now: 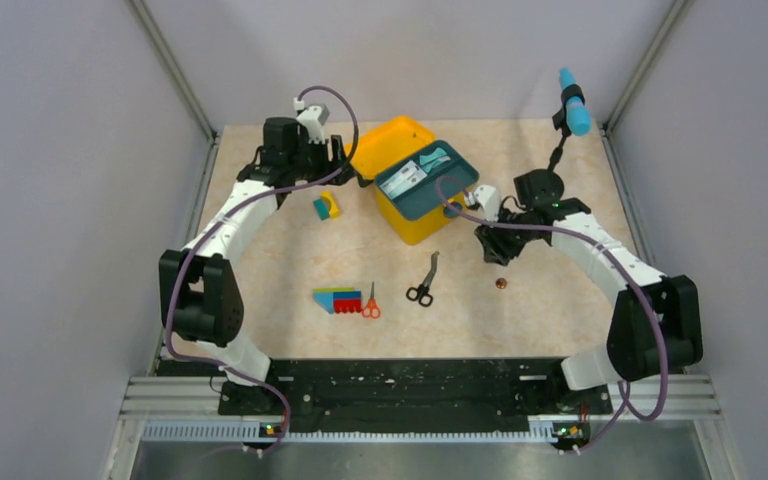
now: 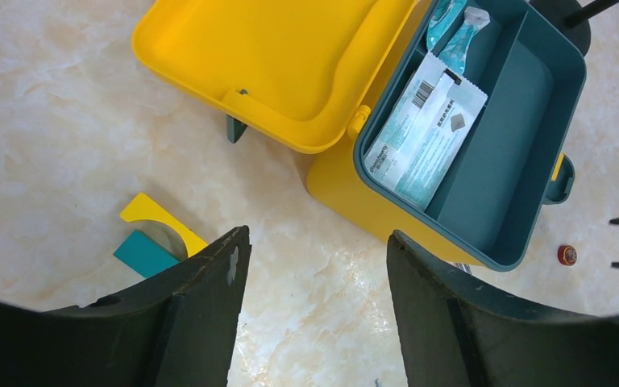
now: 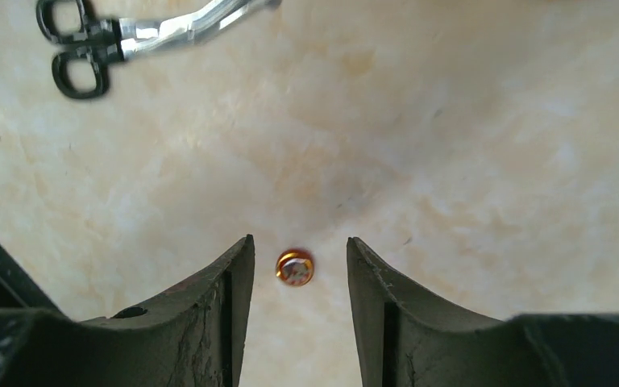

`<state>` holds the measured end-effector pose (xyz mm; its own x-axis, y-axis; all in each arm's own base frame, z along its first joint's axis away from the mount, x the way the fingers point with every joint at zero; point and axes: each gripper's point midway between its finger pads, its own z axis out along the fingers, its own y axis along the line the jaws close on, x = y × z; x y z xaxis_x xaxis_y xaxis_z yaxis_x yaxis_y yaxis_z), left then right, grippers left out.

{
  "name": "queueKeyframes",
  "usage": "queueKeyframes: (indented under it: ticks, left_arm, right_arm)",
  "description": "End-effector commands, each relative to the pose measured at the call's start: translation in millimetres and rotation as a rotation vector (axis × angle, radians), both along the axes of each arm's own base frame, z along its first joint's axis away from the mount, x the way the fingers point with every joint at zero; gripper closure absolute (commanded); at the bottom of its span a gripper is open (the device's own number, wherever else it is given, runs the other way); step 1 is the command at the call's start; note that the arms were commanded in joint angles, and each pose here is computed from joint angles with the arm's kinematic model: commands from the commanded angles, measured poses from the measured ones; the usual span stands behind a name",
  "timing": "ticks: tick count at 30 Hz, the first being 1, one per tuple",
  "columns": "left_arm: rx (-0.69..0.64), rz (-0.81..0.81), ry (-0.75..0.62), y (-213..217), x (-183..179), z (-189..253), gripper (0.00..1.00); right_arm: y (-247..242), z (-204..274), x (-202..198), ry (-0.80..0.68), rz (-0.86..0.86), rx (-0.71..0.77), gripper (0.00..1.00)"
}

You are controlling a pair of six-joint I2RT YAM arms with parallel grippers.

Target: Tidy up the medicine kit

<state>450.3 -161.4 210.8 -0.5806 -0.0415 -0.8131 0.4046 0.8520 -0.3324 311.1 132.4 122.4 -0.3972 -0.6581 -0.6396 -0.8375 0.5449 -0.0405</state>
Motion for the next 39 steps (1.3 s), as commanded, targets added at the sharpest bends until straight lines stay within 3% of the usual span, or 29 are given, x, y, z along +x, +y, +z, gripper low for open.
queueKeyframes:
  ticks: [1,6,17,36,37,39]
  left_arm:
    - [-0.033,-0.009,-0.06,-4,8,27,0.32]
    - [-0.033,-0.009,-0.06,-4,8,27,0.32]
    - [-0.033,-0.009,-0.06,-4,8,27,0.32]
    - [-0.033,-0.009,-0.06,-4,8,27,0.32]
    - [-0.026,0.002,-0.053,-3,9,27,0.28]
    - [-0.026,0.004,-0.055,-3,9,27,0.28]
  right_arm:
    - [-23,-41,-38,0.164,-0.032,-0.086,0.55]
    - [-44,-70,-47,0.19,0.002,-0.212,0.56]
    - [-53,-98,-36,0.196,0.015,-0.279,0.5]
    - [-36,-108,-49,0.139,0.103,-0.298,0.59]
    - [-34,-107,-49,0.14,0.107,-0.292,0.59]
    - [-31,-108,-49,0.144,0.117,-0.283,0.63]
